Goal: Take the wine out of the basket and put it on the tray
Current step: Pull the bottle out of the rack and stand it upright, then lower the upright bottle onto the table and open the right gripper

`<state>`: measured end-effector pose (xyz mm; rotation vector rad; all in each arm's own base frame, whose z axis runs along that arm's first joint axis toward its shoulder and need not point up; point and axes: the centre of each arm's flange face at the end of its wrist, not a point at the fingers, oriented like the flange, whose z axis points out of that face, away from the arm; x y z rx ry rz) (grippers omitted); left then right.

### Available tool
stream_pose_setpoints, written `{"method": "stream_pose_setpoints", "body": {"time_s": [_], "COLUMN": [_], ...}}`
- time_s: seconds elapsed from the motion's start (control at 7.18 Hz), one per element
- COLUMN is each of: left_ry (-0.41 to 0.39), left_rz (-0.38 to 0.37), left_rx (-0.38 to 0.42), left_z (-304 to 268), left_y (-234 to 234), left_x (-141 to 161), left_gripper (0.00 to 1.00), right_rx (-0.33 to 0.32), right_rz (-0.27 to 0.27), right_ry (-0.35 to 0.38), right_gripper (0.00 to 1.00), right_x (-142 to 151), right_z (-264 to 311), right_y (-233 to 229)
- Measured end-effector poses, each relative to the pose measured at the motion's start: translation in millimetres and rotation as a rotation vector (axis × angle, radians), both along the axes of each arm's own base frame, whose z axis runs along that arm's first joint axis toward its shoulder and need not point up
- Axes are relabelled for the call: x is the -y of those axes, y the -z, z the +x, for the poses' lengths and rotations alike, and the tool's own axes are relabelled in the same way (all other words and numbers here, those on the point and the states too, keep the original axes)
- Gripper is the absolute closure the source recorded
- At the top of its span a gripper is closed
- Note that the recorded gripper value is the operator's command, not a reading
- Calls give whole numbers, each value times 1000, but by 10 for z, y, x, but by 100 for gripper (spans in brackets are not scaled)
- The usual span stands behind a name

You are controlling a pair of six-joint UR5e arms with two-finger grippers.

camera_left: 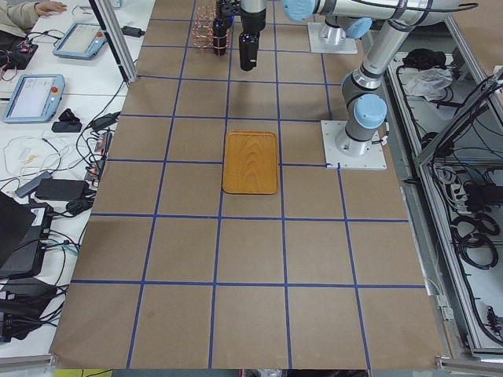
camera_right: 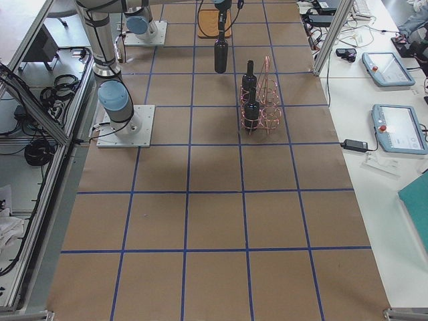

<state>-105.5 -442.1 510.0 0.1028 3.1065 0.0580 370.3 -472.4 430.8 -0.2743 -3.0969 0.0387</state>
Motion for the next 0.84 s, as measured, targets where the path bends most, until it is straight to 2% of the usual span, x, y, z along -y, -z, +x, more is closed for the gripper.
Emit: {"method": "stream_pose_setpoints", "body": {"time_s": [0.28,0.84], "left_ry": [-1,-1], "left_rz": [11,13], "left_rx": [4,1], "left_z": [12,8], "left_y": [16,8], "left_x": [2,-23], "left_gripper": [0,0], "right_rx": [-20,-28], "right_rz": [-14,4], "right_ry": [10,33], "right_gripper": [84,84], "right_x": [53,-10], "right_z": [381,456], "right_y": [128,242]}}
